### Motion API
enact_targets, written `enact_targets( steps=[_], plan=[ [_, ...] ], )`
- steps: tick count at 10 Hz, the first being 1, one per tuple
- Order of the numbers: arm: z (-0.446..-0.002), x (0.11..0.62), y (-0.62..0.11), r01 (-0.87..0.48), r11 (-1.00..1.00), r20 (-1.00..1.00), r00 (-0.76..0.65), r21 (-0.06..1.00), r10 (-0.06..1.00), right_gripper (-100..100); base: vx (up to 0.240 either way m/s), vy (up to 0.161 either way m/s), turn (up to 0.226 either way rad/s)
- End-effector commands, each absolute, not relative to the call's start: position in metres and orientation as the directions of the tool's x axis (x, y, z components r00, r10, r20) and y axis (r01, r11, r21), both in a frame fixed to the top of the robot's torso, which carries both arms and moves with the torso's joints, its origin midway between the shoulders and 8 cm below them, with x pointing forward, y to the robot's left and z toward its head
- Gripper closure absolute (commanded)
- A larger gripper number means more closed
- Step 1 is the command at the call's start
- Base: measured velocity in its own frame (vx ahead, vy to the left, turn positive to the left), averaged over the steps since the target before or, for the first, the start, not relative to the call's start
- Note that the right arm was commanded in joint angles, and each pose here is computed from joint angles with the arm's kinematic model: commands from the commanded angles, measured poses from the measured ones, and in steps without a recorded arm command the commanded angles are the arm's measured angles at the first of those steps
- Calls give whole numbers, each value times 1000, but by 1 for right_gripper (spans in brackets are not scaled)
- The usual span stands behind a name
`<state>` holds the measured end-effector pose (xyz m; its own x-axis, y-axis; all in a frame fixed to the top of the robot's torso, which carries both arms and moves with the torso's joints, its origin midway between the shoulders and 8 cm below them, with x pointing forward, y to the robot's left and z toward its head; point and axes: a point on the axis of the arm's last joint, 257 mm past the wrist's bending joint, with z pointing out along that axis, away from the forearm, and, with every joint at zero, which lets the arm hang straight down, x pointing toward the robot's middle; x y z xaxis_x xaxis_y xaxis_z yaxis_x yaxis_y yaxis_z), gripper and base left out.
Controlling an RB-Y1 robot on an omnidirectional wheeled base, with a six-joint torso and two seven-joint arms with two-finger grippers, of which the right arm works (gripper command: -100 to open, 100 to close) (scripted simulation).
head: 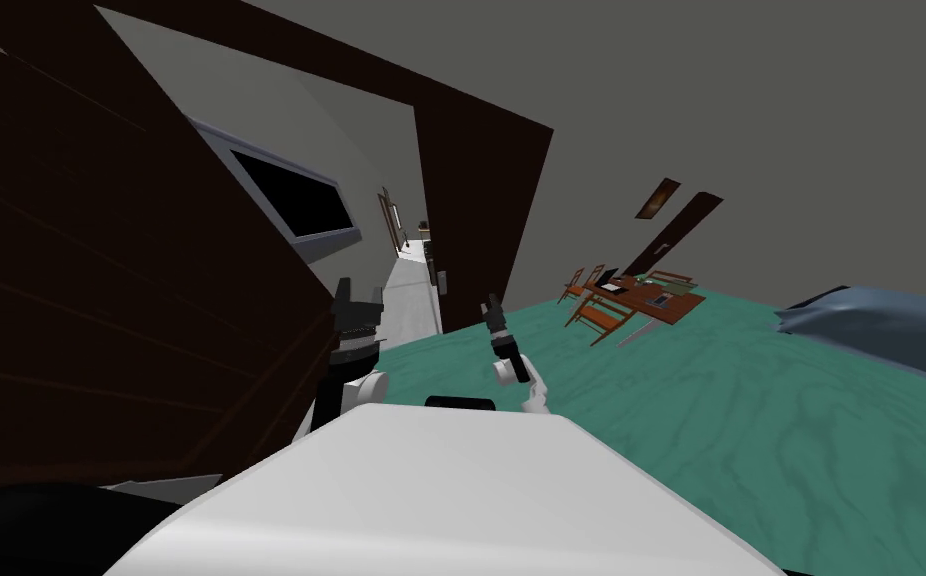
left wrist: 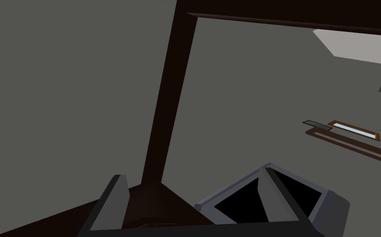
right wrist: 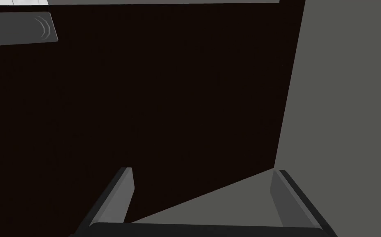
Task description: Pull the door open
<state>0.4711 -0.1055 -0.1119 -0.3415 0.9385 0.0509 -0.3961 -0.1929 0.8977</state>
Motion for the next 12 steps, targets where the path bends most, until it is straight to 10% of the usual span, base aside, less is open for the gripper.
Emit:
enact_targets(
  steps=[1, 12],
  plan=[
    [-120, 475, -95, -375, -202, 55, -368, 905, 928, -100, 77, 82, -89],
    [-177, 496, -47, -243, -209, 63, -500, 947, 864, -100, 71, 93, -76]
  ],
)
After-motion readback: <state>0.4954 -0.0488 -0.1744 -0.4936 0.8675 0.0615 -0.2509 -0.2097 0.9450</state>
